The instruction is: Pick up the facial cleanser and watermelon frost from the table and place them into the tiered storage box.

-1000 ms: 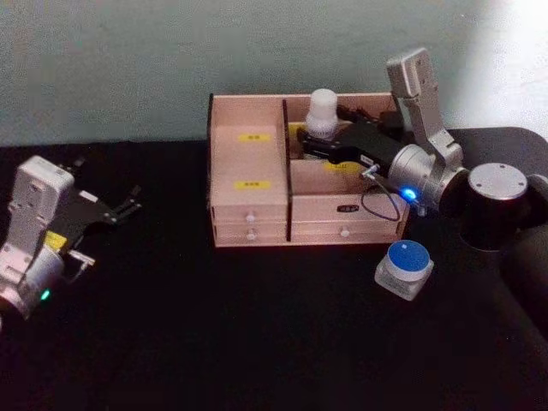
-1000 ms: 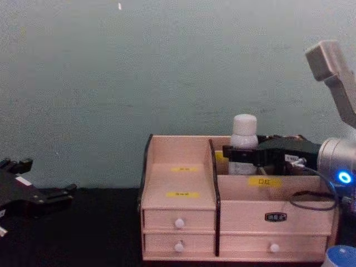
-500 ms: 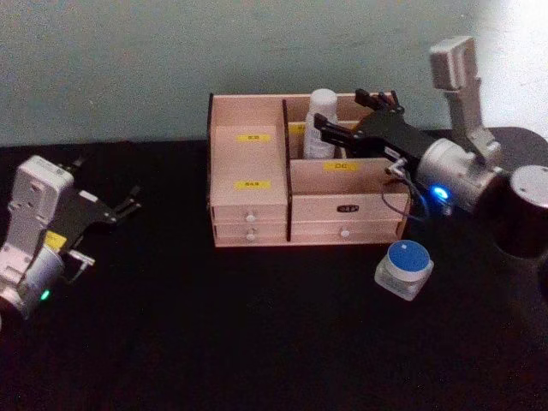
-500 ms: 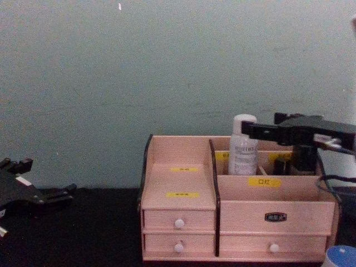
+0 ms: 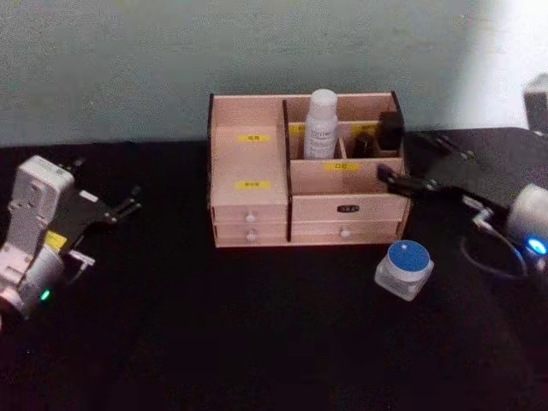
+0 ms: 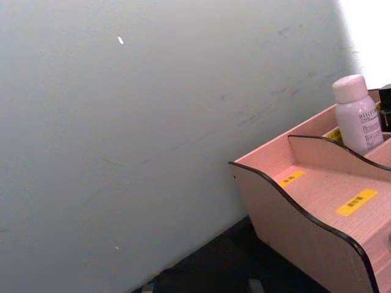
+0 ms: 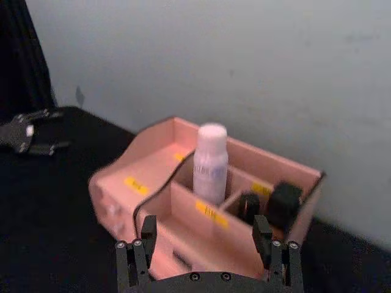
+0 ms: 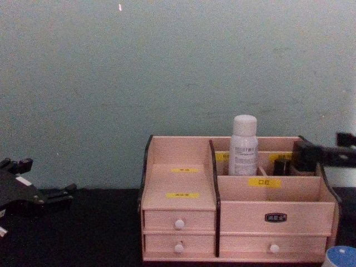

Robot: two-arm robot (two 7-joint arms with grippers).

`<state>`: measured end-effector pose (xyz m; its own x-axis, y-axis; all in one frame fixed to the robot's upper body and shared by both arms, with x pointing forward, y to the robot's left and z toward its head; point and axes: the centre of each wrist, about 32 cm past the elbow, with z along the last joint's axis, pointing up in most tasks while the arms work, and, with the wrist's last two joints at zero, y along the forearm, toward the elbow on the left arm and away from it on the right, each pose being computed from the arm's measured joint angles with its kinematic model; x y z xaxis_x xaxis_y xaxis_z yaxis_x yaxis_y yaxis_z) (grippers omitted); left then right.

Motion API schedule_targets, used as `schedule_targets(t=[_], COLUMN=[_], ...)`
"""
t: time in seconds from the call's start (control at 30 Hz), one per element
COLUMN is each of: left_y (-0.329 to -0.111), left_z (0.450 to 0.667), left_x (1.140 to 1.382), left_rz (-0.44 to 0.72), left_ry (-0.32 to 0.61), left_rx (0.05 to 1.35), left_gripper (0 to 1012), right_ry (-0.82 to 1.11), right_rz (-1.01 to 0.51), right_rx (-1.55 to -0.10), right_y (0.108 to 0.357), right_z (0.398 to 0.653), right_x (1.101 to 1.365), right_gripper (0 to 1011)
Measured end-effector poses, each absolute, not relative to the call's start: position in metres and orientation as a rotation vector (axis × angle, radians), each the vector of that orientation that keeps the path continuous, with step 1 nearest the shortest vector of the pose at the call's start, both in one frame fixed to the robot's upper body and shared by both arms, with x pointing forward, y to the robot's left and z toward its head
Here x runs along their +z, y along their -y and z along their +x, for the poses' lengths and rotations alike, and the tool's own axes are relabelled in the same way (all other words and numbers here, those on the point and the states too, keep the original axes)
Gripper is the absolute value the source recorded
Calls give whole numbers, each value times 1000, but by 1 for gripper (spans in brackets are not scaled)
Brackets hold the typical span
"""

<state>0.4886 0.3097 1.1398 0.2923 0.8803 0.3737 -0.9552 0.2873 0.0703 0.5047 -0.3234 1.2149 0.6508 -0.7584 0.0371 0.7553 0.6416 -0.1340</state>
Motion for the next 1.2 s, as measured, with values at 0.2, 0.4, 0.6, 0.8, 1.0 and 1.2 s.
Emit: schedule_targets(t=[0.2, 0.4, 0.6, 0.8, 1.0, 1.2], left_y=[-310, -310, -310, -310, -310, -310], left_z=[489, 489, 489, 489, 489, 489], left_x=[1140, 1140, 1140, 1140, 1140, 1140], left_rz=[304, 304, 304, 304, 304, 304], left_ry=[285, 285, 285, 285, 285, 285], left_rx=[1248, 1248, 1248, 1248, 1248, 1248], left_gripper=[1001, 1001, 1001, 1001, 1001, 1001], right_ry=[-75, -143, -184, -206, -222, -234], right_rz=[-204, -275, -344, -392, -426, -451], right_rx=[-861, -858, -870, -874, -868, -863], right_y=[341, 349, 348, 344, 340, 338], right_z=[472, 452, 446, 449, 456, 462], right_x=[1217, 1217, 1212, 1207, 1202, 1196], right_gripper=[1002, 1002, 1002, 1002, 1002, 1002])
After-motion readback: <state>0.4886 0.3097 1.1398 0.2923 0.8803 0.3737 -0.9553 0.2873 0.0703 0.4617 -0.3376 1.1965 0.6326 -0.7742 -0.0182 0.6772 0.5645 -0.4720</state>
